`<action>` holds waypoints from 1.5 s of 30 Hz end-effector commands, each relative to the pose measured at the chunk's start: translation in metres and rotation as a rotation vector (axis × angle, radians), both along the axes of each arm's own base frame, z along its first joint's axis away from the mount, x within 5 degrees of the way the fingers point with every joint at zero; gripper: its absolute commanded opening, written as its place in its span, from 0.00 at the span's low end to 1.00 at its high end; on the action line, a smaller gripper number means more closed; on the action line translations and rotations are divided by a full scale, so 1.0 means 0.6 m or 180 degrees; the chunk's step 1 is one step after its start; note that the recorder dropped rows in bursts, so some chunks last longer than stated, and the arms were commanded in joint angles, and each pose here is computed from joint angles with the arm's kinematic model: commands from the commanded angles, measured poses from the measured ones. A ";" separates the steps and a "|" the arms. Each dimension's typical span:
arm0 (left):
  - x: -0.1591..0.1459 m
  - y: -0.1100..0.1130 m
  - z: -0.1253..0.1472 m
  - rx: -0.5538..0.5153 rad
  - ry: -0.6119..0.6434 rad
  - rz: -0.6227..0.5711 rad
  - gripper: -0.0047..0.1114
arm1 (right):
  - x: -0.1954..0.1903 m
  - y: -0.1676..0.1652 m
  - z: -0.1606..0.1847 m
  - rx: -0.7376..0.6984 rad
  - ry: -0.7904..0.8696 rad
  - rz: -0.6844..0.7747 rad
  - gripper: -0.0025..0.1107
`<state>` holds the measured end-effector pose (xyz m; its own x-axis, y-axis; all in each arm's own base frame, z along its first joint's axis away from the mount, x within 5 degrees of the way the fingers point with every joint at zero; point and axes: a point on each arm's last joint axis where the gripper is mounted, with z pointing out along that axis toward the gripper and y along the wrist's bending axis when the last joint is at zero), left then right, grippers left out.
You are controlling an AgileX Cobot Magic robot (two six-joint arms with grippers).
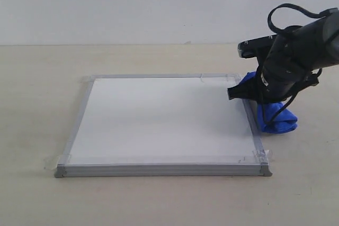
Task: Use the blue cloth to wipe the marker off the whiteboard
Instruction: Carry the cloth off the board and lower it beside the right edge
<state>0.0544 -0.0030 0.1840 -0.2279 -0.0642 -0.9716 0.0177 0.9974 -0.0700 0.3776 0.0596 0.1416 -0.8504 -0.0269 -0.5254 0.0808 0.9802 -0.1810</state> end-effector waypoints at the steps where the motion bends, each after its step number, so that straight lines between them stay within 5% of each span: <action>1: 0.000 0.000 0.003 0.0000 -0.0035 -0.0006 0.08 | 0.002 -0.002 -0.003 -0.0059 -0.0004 0.0037 0.02; 12: 0.000 0.000 0.003 0.0000 -0.0035 -0.0006 0.08 | 0.002 -0.005 -0.016 0.0020 0.0003 -0.0223 0.04; 15: 0.000 0.000 0.003 0.0000 -0.0035 -0.0006 0.08 | 0.002 -0.005 -0.016 0.0018 0.0002 -0.0232 0.15; 22: 0.000 0.000 0.003 0.0000 -0.0035 -0.0006 0.08 | 0.002 -0.005 -0.016 0.0016 0.0004 -0.0240 0.61; 25: 0.000 0.000 0.003 0.0000 -0.0035 -0.0006 0.08 | 0.003 -0.005 -0.010 0.0024 -0.0031 -0.0242 0.65; 32: 0.000 0.000 0.003 0.0000 -0.0035 -0.0006 0.08 | 0.001 -0.002 0.051 0.0173 -0.0381 -0.0160 0.62; 35: 0.000 0.000 0.003 0.0000 -0.0035 -0.0006 0.08 | -0.002 -0.002 0.079 0.0224 -0.0529 -0.0144 0.43; 39: 0.000 0.000 0.003 0.0000 -0.0035 -0.0006 0.08 | -0.004 -0.003 0.074 0.0168 -0.0478 -0.0124 0.03; 45: 0.000 0.000 0.003 0.0000 -0.0035 -0.0006 0.08 | 0.000 0.003 0.017 0.0177 -0.0257 -0.0026 0.02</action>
